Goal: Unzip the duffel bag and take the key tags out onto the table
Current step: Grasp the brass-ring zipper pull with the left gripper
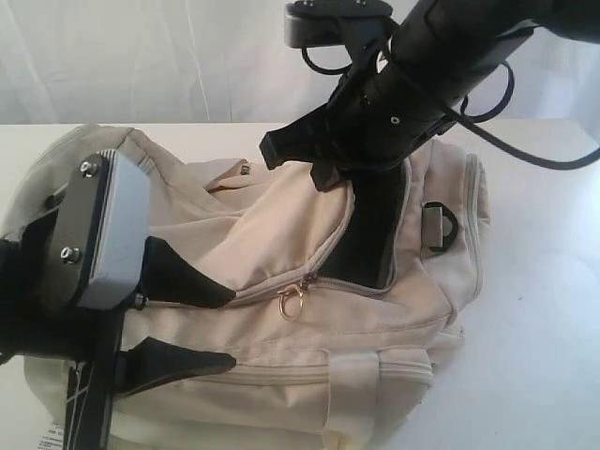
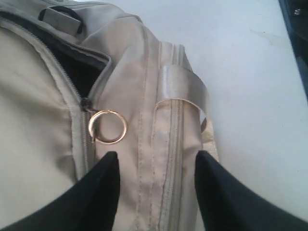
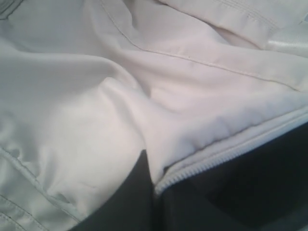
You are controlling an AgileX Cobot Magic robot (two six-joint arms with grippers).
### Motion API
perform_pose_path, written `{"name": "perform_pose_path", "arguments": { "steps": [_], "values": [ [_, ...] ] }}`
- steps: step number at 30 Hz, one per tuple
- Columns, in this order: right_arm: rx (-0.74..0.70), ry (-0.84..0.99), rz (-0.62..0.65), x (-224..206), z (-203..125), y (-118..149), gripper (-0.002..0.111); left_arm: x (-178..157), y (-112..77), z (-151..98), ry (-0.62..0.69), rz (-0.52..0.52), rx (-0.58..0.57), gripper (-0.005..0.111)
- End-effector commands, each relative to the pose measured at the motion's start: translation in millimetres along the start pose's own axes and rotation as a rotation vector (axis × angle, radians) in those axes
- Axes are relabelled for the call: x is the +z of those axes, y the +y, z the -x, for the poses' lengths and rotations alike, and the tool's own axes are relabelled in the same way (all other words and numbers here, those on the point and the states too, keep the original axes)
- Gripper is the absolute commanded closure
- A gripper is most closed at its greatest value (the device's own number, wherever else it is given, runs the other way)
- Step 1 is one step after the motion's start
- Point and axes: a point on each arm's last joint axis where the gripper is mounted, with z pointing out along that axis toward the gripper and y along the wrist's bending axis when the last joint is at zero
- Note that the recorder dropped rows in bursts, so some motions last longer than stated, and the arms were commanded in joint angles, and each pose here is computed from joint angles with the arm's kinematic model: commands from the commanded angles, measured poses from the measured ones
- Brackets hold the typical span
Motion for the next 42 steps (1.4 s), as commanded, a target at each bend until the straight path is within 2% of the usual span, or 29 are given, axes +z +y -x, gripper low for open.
{"name": "perform_pose_path", "arguments": {
  "steps": [1, 5, 13, 17, 24, 28, 31, 37, 42],
  "values": [
    [-0.006, -0.055, -0.002, -8.4, 5.4, -0.7, 0.108, 8.2, -3.4, 0.0, -0.036, -0.058, -0.065, 0.054],
    [-0.006, -0.059, -0.002, -8.5, 5.8, -0.7, 0.108, 20.1, -2.8, 1.3, -0.042, -0.040, -0.104, 0.054],
    [-0.005, -0.070, 0.000, -8.5, 6.8, -0.5, 0.108, 44.6, -1.0, -5.7, 0.038, 0.034, -0.139, 0.054],
    [-0.005, -0.070, 0.000, -8.5, 6.8, -0.5, 0.108, 51.0, 0.2, -6.0, 0.044, 0.029, -0.146, 0.054],
    [-0.004, -0.069, 0.002, -8.5, 6.7, -0.4, 0.108, 58.1, 14.1, -5.3, 0.064, 0.111, -0.191, 0.054],
    [-0.004, -0.069, 0.002, -8.5, 6.7, -0.4, 0.108, 61.8, 9.9, -4.6, 0.049, 0.052, -0.193, 0.054],
    [-0.003, -0.072, 0.002, -8.5, 7.0, -0.4, 0.108, 64.5, 11.2, -3.8, 0.046, 0.046, -0.203, 0.054],
    [-0.003, -0.072, 0.002, -8.5, 7.0, -0.4, 0.108, 70.2, 20.7, 5.8, 0.017, 0.049, -0.215, 0.054],
    [-0.007, -0.070, 0.002, -8.5, 6.8, -0.4, 0.108, 73.8, 23.7, 0.7, 0.047, 0.079, -0.220, 0.056]
  ]
}}
